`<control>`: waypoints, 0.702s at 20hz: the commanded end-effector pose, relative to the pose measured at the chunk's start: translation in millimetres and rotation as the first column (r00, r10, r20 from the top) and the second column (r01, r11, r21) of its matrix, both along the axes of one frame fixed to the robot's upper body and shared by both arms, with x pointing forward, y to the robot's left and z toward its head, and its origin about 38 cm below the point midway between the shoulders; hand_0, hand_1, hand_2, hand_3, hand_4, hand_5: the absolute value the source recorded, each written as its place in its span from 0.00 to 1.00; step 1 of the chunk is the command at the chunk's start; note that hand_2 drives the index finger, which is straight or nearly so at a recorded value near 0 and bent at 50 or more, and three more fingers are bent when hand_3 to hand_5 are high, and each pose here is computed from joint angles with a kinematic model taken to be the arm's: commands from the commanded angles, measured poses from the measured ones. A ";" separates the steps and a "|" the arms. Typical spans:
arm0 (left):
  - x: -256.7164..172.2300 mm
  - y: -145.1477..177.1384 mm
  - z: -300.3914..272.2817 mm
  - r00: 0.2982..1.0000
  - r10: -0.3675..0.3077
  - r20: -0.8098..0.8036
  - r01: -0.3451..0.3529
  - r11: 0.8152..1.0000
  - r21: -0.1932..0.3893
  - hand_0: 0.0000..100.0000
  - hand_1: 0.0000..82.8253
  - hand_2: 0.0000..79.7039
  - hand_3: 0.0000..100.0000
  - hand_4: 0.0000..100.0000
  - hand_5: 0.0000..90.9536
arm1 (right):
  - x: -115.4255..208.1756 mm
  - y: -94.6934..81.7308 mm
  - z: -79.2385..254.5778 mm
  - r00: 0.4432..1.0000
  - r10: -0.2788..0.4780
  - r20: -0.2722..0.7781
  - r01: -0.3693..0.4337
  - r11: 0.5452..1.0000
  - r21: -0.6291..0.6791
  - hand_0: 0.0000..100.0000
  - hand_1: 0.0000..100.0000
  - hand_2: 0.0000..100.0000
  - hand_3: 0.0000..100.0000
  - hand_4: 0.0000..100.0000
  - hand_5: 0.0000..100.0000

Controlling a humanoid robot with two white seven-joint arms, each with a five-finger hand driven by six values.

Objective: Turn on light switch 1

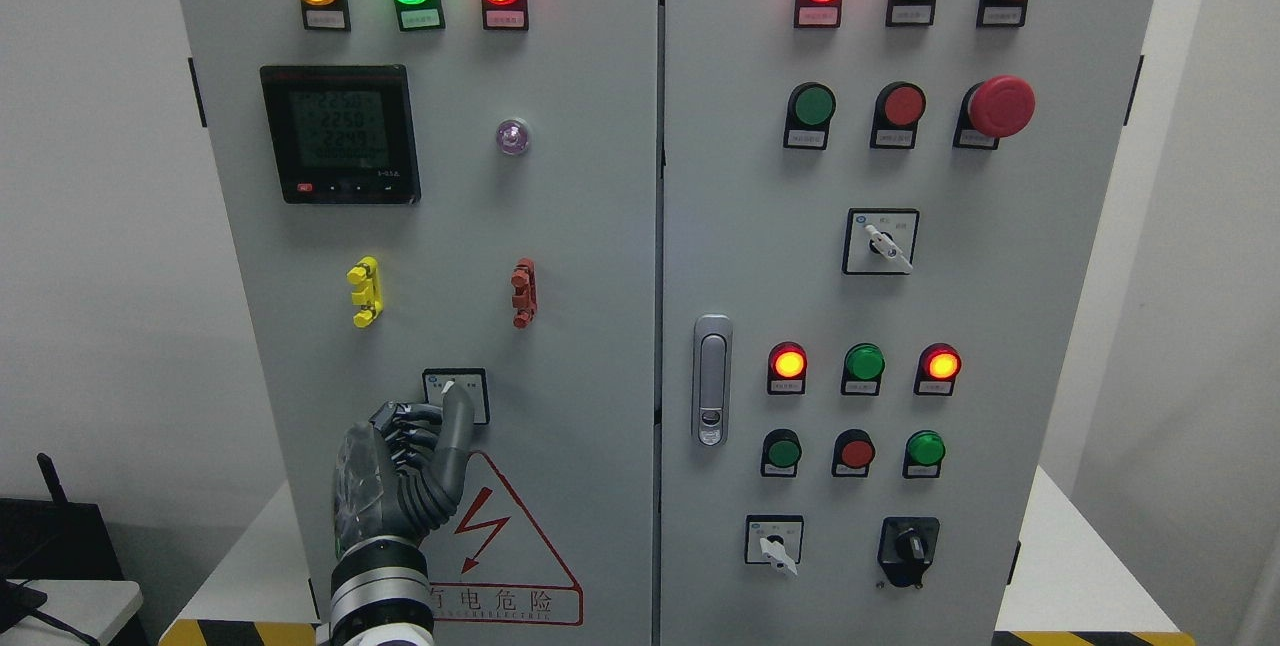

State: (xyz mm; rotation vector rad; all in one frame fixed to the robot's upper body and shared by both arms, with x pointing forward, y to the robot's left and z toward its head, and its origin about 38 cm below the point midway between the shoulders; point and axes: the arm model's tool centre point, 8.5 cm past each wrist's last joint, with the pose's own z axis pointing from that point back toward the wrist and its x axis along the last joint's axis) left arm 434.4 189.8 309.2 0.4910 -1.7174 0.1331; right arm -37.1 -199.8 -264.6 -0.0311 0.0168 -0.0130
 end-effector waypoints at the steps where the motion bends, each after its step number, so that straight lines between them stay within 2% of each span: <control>1: 0.4 -0.2 -0.5 1.000 0.000 -0.003 0.000 1.000 0.000 0.40 0.42 0.61 0.78 0.87 0.96 | 0.6 1.0 0.0 1.000 -0.008 0.001 0.008 1.000 0.002 0.12 0.39 0.00 0.00 0.00 0.00; 14: 1.5 -1.8 -2.9 1.000 -0.003 -0.016 0.003 1.000 0.006 0.47 0.39 0.60 0.77 0.87 0.96 | 0.6 1.0 0.0 1.000 -0.008 0.001 0.008 1.000 0.002 0.12 0.39 0.00 0.00 0.00 0.00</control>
